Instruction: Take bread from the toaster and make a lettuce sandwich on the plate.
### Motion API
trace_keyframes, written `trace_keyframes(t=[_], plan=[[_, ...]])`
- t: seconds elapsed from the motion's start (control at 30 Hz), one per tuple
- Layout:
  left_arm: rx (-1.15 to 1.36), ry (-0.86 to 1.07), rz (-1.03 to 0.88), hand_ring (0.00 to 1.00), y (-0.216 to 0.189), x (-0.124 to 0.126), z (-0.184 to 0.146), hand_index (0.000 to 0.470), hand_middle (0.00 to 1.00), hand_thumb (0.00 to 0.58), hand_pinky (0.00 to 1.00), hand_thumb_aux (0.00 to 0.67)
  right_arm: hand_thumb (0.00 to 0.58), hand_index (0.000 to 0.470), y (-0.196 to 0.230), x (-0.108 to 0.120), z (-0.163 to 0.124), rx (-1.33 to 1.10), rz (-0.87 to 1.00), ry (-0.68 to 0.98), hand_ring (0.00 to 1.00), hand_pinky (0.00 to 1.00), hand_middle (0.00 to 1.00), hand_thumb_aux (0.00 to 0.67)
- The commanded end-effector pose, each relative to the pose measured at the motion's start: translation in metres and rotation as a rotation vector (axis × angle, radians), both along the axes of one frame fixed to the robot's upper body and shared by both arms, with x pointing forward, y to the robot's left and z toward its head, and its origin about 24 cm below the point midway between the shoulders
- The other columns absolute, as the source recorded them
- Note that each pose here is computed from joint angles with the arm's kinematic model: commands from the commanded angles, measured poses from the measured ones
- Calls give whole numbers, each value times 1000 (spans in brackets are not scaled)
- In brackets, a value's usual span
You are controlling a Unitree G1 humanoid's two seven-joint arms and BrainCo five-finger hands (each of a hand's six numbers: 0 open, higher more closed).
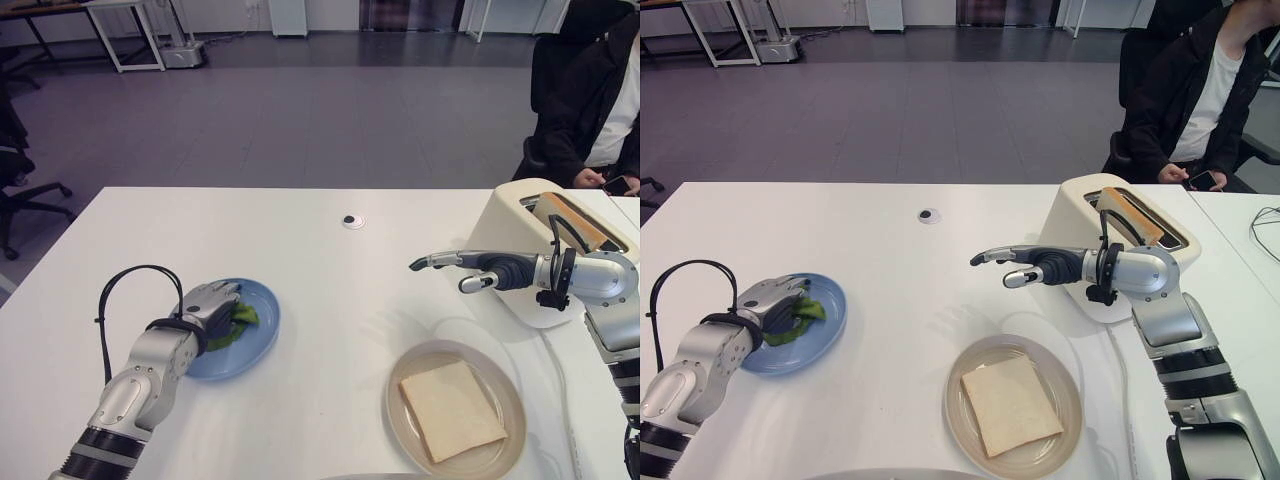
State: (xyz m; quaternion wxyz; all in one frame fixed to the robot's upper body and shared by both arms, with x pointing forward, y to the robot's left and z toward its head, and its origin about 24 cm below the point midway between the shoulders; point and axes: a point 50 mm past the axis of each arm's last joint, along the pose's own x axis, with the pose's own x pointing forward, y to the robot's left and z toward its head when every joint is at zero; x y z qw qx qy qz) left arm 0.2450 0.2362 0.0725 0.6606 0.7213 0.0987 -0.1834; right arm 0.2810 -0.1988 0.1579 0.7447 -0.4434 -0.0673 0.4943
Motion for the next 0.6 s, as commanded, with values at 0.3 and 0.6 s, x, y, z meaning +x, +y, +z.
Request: trace_keyframes(t=[0.3,0.6], plan=[[-229,-387,-245,0,-64,1,74,470,0,580,0,670,0,0,-5,13,3,-19,-72,-62,0,0,0,0],[-483,-57,-591,0,-161,-26,39,470,0,580,0,670,0,0,-35,56,45,99,-437,-326,0,0,0,0]])
